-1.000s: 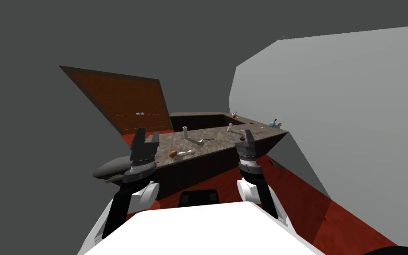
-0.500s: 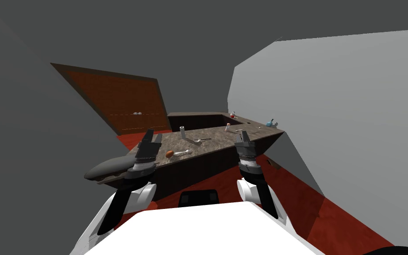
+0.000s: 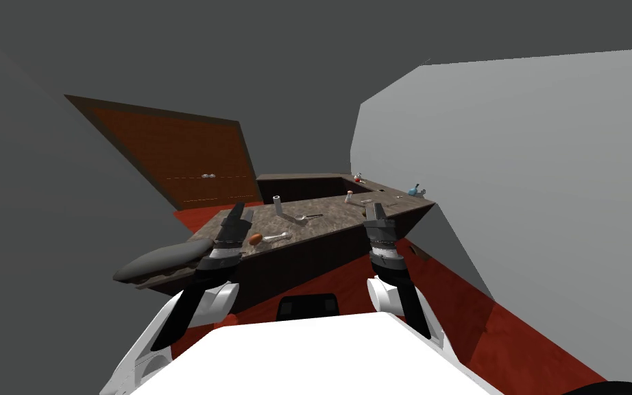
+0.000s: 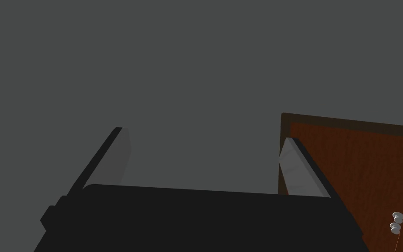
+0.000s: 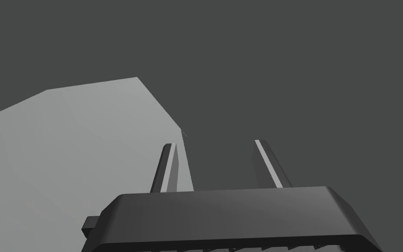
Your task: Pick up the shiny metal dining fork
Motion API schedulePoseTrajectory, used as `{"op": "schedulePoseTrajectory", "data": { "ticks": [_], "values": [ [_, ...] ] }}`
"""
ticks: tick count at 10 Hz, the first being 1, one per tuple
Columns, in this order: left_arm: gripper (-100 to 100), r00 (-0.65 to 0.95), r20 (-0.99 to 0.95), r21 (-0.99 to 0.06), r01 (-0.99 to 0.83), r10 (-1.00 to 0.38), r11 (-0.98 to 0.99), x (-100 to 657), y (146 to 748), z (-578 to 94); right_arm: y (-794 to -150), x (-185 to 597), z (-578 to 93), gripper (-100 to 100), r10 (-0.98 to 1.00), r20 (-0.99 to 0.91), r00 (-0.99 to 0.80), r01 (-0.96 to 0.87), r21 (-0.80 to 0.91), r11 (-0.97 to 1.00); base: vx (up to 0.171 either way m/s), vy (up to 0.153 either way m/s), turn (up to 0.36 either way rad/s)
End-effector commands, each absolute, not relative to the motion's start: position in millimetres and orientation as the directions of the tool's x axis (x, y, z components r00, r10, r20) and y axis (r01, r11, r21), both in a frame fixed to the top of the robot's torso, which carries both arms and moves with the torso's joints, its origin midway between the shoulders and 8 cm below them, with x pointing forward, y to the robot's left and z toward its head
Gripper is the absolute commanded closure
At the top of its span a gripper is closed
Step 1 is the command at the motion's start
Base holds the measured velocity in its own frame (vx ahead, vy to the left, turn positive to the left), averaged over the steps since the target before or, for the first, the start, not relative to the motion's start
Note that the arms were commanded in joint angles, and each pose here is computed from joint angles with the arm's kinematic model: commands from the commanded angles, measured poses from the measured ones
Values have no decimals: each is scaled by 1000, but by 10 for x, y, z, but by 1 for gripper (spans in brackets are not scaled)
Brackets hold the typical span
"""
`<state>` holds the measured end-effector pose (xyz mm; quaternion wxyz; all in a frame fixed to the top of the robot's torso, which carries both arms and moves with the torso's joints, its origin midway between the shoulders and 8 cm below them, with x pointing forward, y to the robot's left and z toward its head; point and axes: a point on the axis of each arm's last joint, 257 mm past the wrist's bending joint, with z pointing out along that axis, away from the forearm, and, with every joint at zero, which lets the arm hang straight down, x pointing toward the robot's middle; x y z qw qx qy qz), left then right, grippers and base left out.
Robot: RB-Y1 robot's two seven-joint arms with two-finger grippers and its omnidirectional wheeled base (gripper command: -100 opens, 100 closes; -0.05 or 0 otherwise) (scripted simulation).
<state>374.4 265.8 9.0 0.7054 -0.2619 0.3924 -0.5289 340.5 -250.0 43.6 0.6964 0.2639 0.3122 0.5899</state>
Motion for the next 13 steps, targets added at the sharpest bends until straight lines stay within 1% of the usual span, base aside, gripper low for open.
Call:
{"op": "schedulePoseTrajectory", "data": {
  "ticks": [1,4,13],
  "values": [
    [-100,127,-281,-801,515,-951,306,3782,2692,36,-2500,3405,436,0,986,-124,109,-657,736,165,3,-65,-14],
    [-100,112,-299,-843,434,-948,318,3928,2813,-169,-2500,3405,436,0,986,-124,109,-657,736,165,-2,-78,-32],
    [-100,101,-319,-921,203,-942,333,4194,3193,-708,-2500,3405,436,0,986,-124,109,-657,736,165,5,-84,-31]
  ]
}}
